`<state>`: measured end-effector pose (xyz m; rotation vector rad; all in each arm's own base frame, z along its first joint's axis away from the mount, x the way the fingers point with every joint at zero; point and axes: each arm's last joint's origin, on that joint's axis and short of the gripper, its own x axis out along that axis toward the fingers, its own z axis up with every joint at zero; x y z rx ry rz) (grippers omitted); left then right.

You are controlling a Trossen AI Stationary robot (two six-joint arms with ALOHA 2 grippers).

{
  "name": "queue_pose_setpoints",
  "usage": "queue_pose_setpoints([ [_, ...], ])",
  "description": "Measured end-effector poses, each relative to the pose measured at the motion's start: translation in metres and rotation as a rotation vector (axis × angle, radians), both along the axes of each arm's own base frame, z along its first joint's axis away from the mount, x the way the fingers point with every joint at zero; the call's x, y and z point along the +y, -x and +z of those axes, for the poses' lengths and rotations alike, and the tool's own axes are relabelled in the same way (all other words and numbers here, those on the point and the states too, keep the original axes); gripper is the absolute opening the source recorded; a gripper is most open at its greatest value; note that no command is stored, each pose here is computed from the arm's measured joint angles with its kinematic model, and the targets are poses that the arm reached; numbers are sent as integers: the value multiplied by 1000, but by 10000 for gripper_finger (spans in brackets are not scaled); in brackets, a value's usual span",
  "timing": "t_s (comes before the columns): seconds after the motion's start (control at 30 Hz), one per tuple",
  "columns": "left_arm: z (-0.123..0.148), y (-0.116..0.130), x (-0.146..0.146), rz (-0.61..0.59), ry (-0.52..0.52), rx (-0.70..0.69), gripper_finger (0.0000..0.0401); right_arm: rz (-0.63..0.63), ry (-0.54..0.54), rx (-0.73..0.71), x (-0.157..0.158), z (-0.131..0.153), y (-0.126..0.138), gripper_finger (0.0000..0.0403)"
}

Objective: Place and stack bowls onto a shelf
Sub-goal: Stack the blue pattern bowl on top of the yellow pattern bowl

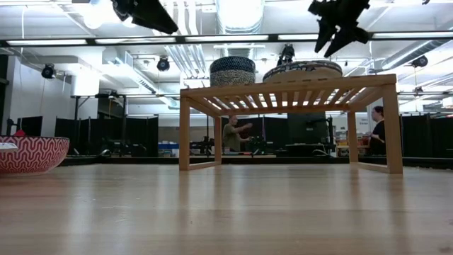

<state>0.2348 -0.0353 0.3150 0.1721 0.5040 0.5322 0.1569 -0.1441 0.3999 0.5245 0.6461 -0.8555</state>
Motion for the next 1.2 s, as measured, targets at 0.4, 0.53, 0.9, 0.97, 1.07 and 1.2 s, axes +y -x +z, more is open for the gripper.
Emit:
queue_pose_setpoints([
  [0.4,-23,13,-2,61,358,133,166,290,149,-241,74,-42,13,161],
  [0.53,-31,10,-5,49,464,189,160,383,181,-361,93,-61,13,156],
  [0.9,-76,15,-7,308,739,593,137,581,184,-435,131,-84,0,156],
  [0.97,-84,16,-7,374,763,687,131,569,201,-414,135,-86,-2,156],
  [1.07,-94,16,-7,433,744,778,124,564,219,-388,141,-88,-6,156],
  [1.2,-98,15,-8,441,747,822,122,598,220,-368,150,-91,-10,156],
])
